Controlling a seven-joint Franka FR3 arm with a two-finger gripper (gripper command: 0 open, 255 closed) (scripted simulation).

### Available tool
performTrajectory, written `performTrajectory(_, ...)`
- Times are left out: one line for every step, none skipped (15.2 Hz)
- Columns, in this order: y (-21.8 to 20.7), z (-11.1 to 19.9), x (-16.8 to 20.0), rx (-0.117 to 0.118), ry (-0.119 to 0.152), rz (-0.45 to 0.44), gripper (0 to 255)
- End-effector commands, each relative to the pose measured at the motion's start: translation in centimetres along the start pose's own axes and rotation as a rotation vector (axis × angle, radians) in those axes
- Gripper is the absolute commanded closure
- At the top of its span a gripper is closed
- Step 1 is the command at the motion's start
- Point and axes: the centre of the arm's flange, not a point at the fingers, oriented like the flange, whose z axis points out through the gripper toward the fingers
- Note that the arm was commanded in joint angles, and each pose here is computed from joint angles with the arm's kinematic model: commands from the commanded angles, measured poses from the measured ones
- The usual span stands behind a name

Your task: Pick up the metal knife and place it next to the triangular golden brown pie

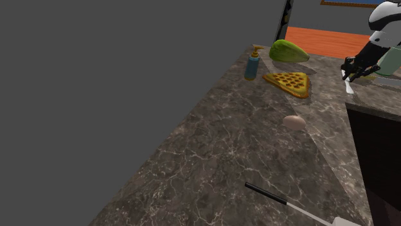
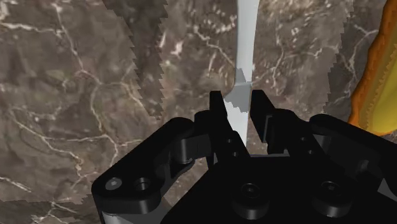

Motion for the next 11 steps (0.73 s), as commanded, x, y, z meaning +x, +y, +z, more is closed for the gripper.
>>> performTrajectory(0.1, 1.1, -0.1, 0.000, 0.000, 0.000, 255)
performTrajectory(0.1, 1.6, 0.0, 0.000, 0.000, 0.000, 255)
performTrajectory(0.2, 2.1, 0.0, 0.000, 0.000, 0.000, 255)
performTrajectory(0.3, 2.6, 0.0, 0.000, 0.000, 0.000, 255)
performTrajectory(0.4, 3.2, 0.0, 0.000, 0.000, 0.000, 255)
performTrajectory(0.4, 3.7, 0.0, 0.000, 0.000, 0.000, 255)
performTrajectory(0.5, 4.2, 0.0, 0.000, 0.000, 0.000, 255)
performTrajectory(0.6, 4.6, 0.0, 0.000, 0.000, 0.000, 255)
performTrajectory(0.6, 4.6, 0.0, 0.000, 0.001, 0.000, 255)
performTrajectory(0.6, 4.6, 0.0, 0.000, 0.000, 0.000, 255)
performTrajectory(0.6, 4.6, 0.0, 0.000, 0.000, 0.000, 255)
